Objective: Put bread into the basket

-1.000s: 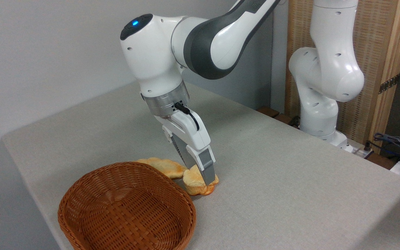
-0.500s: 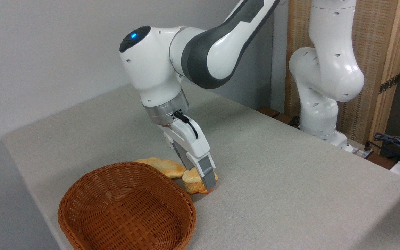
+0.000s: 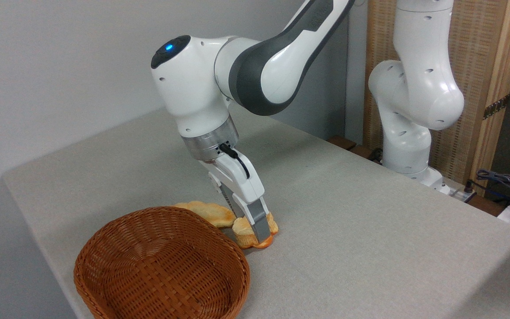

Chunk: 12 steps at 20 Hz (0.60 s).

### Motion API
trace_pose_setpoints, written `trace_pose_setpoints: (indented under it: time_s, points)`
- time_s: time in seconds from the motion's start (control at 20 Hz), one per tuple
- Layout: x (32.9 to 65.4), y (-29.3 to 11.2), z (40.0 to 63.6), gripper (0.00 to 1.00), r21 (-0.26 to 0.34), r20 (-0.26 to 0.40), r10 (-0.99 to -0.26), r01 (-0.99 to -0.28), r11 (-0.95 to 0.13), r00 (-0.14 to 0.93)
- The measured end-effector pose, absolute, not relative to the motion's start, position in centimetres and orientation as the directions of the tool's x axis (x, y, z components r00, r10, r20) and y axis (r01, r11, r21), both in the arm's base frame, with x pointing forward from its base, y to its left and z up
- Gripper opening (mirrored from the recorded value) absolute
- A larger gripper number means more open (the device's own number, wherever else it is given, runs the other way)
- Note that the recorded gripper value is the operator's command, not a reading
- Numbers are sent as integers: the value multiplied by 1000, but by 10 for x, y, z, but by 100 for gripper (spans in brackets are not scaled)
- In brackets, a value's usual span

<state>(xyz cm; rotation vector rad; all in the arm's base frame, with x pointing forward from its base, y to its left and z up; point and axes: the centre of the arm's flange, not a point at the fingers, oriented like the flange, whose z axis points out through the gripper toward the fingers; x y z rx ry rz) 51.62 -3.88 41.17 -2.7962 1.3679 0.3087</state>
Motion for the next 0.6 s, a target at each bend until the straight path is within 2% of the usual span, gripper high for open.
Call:
trace_pose_setpoints:
  time_s: [0.4, 0.5, 0.6]
  points:
    - [516, -39, 414, 38, 71, -178, -781, -784, -617, 599]
    - [517, -39, 424, 38, 59, -162, -782, -785, -616, 602]
    - [515, -41, 443, 38, 47, -120, -782, -783, -620, 612]
